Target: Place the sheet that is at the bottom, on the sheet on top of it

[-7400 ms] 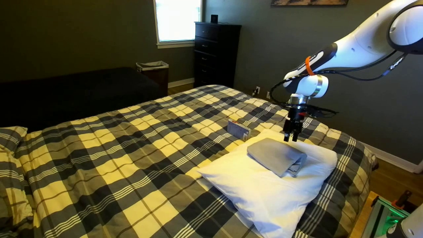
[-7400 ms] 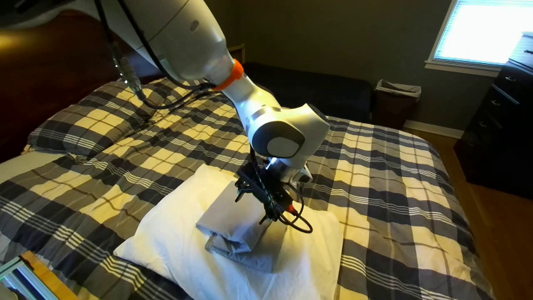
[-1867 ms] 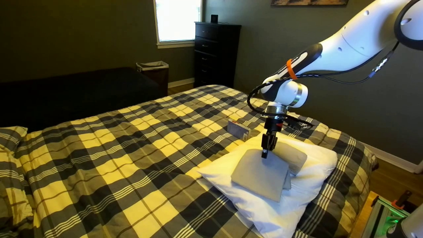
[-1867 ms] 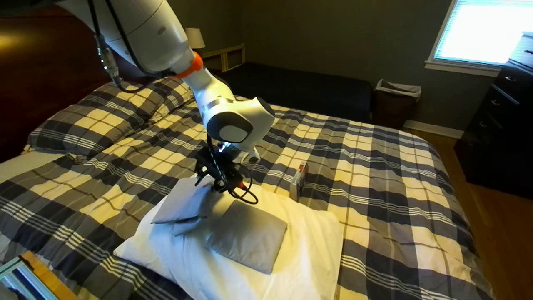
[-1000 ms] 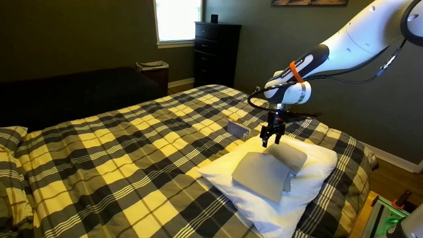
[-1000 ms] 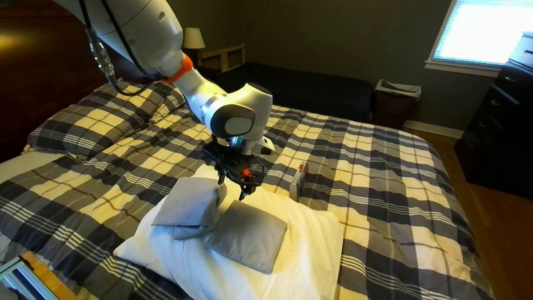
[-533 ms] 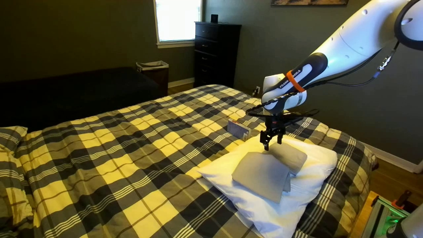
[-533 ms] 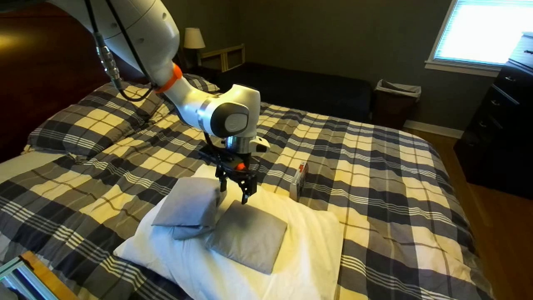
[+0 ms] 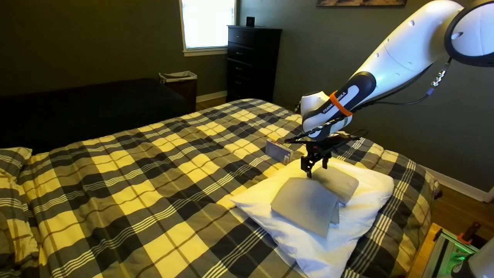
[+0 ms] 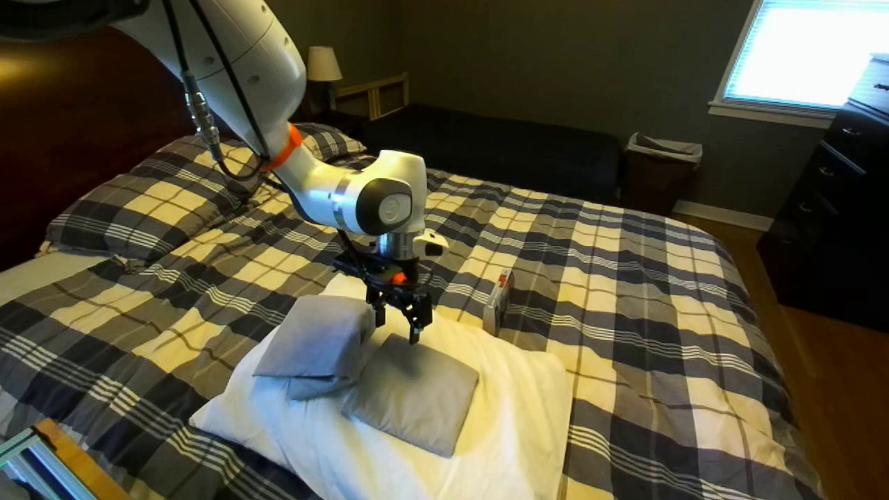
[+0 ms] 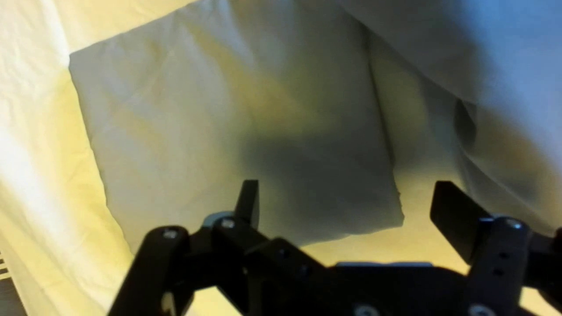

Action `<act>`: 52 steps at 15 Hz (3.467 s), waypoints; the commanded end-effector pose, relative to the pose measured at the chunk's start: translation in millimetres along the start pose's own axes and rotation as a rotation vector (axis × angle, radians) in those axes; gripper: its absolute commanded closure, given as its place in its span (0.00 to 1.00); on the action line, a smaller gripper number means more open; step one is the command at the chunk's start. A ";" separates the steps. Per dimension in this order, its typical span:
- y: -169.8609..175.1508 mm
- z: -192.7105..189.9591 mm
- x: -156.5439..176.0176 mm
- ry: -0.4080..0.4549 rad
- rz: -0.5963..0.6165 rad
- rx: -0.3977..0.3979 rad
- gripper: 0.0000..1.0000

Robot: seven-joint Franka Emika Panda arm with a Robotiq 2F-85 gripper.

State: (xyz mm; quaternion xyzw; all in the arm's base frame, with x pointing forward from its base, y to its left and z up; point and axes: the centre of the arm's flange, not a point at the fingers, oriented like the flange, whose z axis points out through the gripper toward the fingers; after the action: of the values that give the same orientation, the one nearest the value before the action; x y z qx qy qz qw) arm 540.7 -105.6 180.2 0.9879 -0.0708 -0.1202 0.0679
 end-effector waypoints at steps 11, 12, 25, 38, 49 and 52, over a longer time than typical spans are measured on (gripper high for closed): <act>-22.3 30.3 34.7 -0.032 0.029 -0.066 0.00; -22.6 32.0 35.5 -0.036 0.032 -0.068 0.00; -13.9 54.4 36.0 -0.156 0.070 -0.094 0.31; 6.5 35.5 30.5 -0.141 0.052 -0.039 0.98; 40.1 -36.3 8.3 -0.044 -0.028 -0.004 0.98; 44.0 -54.5 -0.4 -0.019 -0.048 -0.013 0.98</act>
State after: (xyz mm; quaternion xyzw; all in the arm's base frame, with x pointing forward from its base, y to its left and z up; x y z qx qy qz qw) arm 565.3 -144.5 216.3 0.9863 -0.0602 -0.1332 0.0762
